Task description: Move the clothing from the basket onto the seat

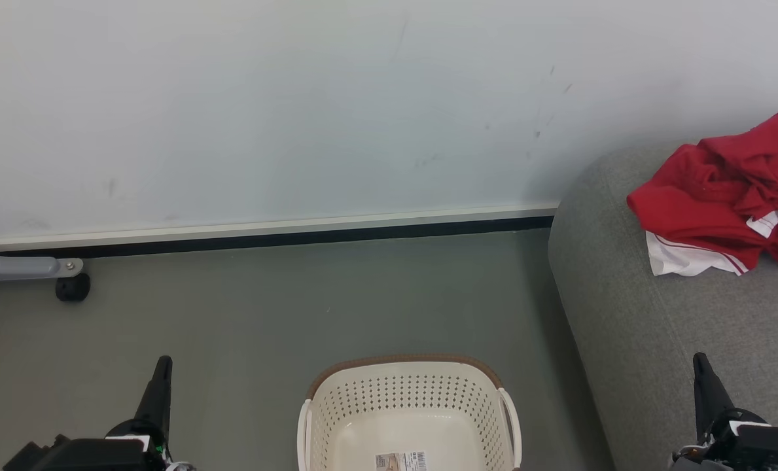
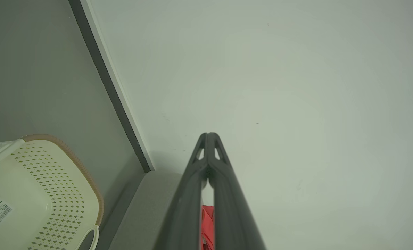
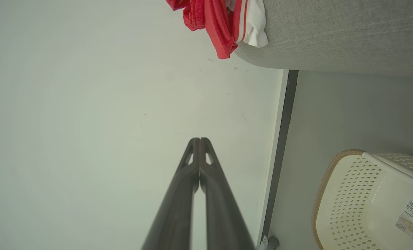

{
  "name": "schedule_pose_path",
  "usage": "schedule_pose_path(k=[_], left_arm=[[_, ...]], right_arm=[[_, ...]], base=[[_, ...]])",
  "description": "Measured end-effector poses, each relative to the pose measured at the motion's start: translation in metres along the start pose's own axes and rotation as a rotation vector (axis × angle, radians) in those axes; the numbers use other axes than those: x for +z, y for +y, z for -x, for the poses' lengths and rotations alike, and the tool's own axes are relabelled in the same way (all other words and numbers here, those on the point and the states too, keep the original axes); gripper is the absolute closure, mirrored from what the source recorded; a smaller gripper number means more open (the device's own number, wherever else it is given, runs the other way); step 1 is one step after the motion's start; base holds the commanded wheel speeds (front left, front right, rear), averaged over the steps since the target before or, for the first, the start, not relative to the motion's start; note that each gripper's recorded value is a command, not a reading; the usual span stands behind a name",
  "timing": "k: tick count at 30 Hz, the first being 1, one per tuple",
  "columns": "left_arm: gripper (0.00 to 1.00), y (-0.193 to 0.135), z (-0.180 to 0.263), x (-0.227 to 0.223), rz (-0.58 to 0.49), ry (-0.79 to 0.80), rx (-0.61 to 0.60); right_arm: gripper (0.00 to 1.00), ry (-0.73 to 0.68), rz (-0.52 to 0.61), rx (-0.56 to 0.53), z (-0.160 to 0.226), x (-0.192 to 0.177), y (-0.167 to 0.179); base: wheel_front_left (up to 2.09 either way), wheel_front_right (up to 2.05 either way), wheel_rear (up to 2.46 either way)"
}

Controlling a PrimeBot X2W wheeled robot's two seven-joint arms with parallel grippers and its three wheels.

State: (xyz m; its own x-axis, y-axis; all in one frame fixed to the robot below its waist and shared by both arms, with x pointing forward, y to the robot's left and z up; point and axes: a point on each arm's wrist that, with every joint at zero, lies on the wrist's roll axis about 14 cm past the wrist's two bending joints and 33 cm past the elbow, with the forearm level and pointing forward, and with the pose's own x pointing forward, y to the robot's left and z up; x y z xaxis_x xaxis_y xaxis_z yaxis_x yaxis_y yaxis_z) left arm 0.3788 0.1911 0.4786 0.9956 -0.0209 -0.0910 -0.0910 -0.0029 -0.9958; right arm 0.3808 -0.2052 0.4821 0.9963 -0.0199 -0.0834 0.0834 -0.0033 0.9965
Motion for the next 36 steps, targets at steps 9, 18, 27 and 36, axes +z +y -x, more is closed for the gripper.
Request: schedule_pose_path(k=[9,18,27,36], left_arm=[[1.00,0.0000,0.0000,0.0000,0.000,0.000,0.000],[1.00,0.0000,0.0000,0.0000,0.000,0.000,0.000],[1.00,-0.0001,0.0000,-0.0001,0.000,0.000,0.000],[1.00,-0.0001,-0.0001,-0.0001,0.000,0.000,0.000]], right_arm=[[1.00,0.000,0.000,0.000,0.0000,0.0000,0.0000],[1.00,0.000,0.000,0.000,0.0000,0.0000,0.0000],[1.00,0.000,0.000,0.000,0.0000,0.0000,0.0000],[1.00,0.000,0.000,0.000,0.0000,0.0000,0.0000]], base=[[0.00,0.00,0.00],[0.00,0.00,0.00],[0.00,0.00,0.00],[0.00,0.00,0.00]])
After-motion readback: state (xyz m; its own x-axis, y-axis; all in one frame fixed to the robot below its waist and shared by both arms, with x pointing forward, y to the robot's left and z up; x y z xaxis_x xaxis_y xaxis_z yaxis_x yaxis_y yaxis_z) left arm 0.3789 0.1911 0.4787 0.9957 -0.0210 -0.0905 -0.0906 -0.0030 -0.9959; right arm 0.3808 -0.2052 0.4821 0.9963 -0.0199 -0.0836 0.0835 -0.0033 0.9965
